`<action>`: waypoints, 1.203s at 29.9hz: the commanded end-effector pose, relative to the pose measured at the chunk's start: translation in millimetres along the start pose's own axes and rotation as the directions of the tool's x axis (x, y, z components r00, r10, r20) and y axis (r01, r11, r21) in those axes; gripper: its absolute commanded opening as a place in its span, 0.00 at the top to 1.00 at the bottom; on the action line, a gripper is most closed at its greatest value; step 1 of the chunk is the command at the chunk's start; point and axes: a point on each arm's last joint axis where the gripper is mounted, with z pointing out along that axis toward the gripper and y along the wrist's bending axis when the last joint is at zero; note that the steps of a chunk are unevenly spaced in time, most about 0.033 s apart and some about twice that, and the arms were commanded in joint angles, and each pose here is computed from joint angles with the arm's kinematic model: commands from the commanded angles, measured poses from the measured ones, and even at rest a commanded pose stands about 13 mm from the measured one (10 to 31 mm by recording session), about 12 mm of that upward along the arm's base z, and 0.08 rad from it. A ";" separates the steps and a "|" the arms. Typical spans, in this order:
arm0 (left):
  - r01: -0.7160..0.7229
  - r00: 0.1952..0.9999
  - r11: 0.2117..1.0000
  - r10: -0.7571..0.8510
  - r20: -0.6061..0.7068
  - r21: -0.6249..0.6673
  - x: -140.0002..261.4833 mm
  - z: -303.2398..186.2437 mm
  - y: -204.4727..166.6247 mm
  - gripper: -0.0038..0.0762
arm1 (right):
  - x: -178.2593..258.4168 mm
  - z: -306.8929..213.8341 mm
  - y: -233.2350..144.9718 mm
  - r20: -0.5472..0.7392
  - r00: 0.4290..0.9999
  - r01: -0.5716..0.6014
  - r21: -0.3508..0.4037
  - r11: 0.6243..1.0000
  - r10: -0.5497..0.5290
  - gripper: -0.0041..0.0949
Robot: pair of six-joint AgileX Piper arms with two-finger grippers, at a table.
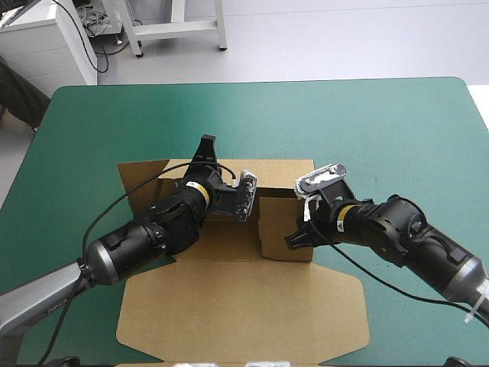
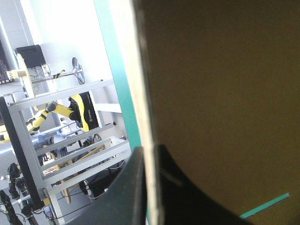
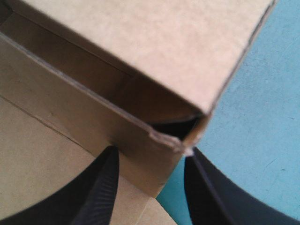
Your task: Fold the box
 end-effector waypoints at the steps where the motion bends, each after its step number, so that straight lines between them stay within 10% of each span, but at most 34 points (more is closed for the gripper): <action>1: 0.079 0.996 0.997 -0.079 0.040 -0.008 -4.1 -6.3 2.7 0.96 | -16.2 -13.0 -0.8 0.151 0.988 0.019 0.009 1.000 -0.020 0.49; 26: 0.140 0.990 0.990 -0.140 0.007 -0.015 -0.6 -6.8 3.3 0.96 | -27.9 30.3 7.3 0.179 0.979 -0.087 -0.061 0.994 0.097 0.47; 36: 0.145 0.989 0.989 -0.145 0.001 -0.008 -0.2 -6.8 2.6 0.96 | -31.0 29.6 7.9 0.214 0.972 -0.085 -0.071 0.994 0.098 0.98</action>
